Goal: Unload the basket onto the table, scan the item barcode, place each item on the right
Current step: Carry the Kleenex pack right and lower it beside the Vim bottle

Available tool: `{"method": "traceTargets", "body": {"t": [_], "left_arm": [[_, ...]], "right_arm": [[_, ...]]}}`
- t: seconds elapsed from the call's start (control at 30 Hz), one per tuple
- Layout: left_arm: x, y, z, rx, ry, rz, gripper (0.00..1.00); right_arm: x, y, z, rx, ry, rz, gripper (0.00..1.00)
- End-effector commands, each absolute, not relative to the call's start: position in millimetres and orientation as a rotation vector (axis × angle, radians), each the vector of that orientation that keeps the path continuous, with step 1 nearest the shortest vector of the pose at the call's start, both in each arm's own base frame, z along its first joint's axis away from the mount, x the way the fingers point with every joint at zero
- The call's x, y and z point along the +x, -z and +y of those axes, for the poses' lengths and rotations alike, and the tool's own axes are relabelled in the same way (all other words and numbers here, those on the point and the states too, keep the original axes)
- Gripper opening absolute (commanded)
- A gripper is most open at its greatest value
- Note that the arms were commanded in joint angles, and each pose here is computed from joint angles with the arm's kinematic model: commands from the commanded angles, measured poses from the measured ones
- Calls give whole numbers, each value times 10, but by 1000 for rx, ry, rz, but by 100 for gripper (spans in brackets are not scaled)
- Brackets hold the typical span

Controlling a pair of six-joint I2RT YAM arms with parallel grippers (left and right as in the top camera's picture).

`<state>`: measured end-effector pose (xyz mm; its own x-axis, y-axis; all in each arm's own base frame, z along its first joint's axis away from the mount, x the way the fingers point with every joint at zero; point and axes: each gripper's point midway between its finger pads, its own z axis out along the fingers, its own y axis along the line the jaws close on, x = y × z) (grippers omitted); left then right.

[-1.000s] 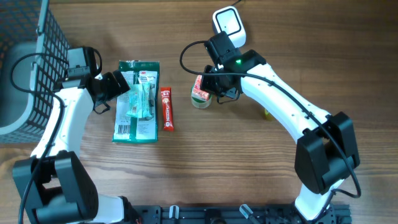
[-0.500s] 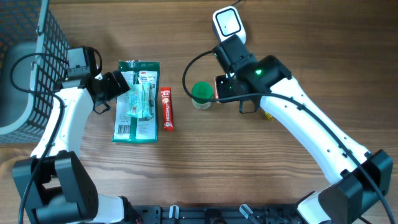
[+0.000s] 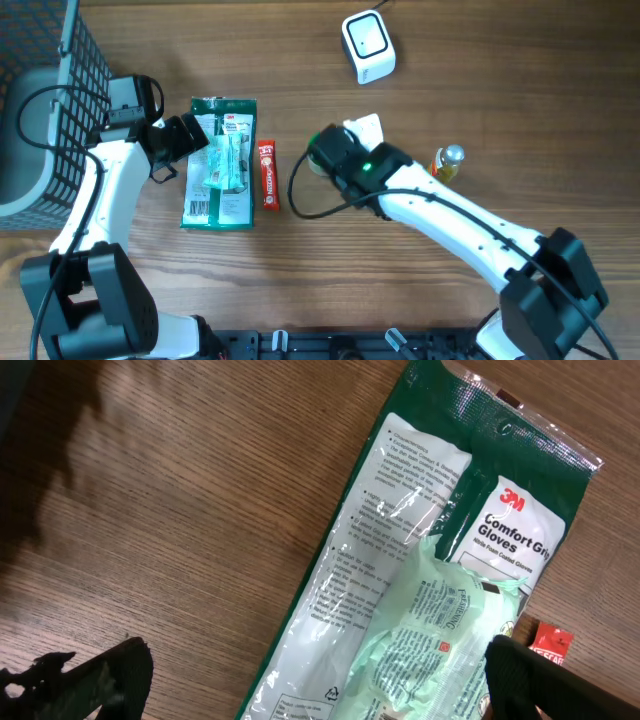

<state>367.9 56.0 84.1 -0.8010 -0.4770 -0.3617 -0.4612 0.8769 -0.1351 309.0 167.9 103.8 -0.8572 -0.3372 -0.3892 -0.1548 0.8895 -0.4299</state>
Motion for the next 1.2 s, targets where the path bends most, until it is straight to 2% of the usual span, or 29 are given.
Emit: {"method": "traceTargets", "body": {"t": [0.0, 0.43, 0.57, 0.7, 1.07, 1.17], "left_arm": [[3717, -951, 567, -695, 72, 2624, 100], [3717, -951, 567, -695, 72, 2623, 100], [3717, -951, 567, -695, 72, 2623, 100], [3717, -951, 567, -695, 72, 2623, 100], [3717, -951, 567, -695, 72, 2623, 100], [3717, -951, 567, -695, 72, 2623, 100]], "right_arm": [[3107, -930, 1562, -372, 700, 2539, 4], [3042, -383, 1385, -505, 982, 2586, 4], [3060, -399, 1341, -520, 1033, 2559, 4], [3116, -483, 1291, -678, 1138, 2493, 4], [3024, -265, 1487, -671, 932, 2630, 5], [3012, -256, 1491, -674, 926, 2638, 12]]}}
